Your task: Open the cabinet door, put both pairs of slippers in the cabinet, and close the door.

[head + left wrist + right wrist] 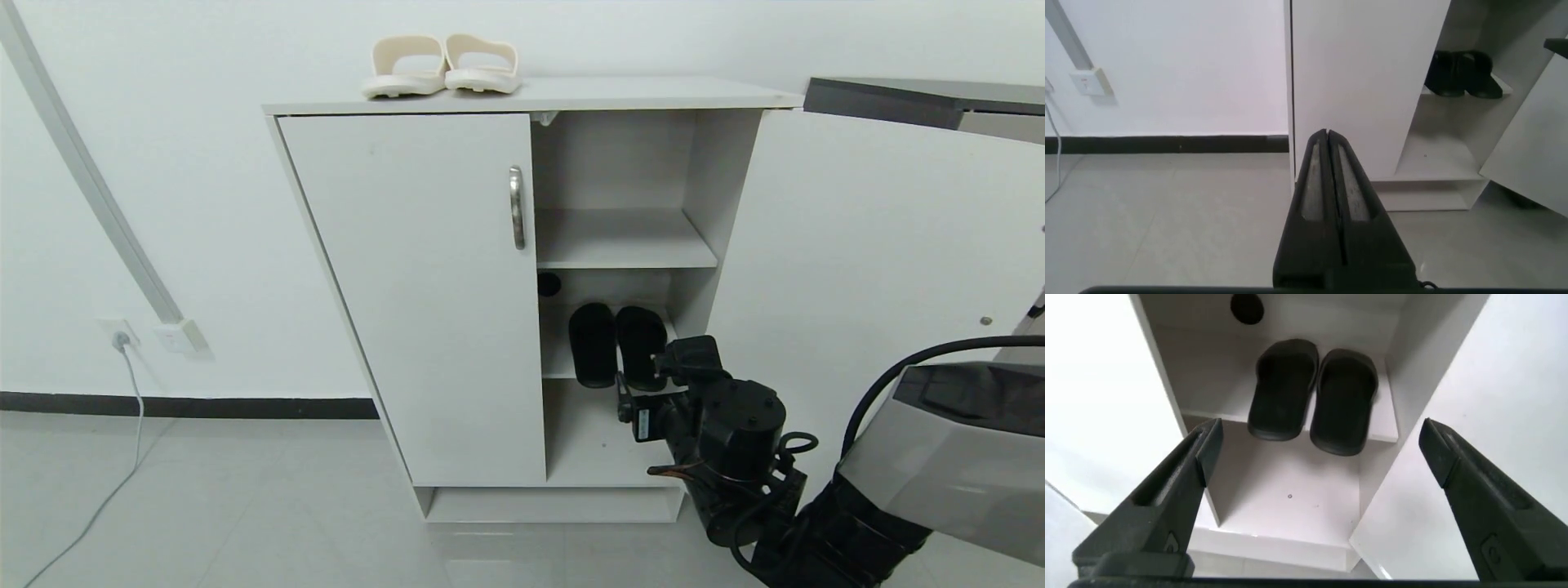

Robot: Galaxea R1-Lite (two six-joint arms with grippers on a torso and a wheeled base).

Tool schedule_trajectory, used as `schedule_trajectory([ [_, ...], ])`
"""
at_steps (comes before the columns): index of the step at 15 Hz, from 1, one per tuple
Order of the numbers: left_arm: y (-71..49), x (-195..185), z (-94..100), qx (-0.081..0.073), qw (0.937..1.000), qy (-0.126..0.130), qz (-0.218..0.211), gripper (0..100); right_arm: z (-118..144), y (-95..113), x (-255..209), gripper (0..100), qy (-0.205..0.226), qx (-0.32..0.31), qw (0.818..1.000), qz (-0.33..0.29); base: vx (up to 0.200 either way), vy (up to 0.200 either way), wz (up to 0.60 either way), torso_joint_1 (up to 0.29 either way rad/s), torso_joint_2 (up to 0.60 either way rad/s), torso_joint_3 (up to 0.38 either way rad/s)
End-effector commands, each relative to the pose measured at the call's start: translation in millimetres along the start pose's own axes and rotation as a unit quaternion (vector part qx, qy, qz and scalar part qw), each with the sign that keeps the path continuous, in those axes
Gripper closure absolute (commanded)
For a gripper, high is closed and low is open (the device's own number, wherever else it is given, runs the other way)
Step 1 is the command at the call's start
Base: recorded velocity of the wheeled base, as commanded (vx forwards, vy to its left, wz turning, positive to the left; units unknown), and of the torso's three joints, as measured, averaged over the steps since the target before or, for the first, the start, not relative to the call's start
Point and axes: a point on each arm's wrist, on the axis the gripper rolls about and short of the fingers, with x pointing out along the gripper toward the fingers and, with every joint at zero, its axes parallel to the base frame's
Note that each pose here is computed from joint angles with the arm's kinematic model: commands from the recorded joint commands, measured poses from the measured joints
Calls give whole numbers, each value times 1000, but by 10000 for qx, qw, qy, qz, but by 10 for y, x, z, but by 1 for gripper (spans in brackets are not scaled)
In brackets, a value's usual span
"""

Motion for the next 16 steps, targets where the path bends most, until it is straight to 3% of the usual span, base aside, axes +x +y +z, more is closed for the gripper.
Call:
schedule_trajectory([
  [1, 0, 0, 0, -5, 10000, -1, 1, 100, 3, -5, -9, 0, 3, -8, 10000, 10, 0, 0, 0, 0, 0, 0],
  [7, 0, 1, 1, -5, 10000, 6, 1, 100, -31, -9, -39, 0, 66, -59, 9999, 120, 0, 0, 0, 0, 0, 0],
  [14, 0, 1, 1, -12, 10000, 6, 1, 100, -39, -13, -45, 0, 78, -68, 9999, 135, -200, 200, 0, 4, 3, 3],
  [16, 1, 0, 0, 26, 10000, -1, 32, 100, -45, -16, -49, 0, 90, -78, 9998, 136, 0, 0, 0, 0, 0, 0],
])
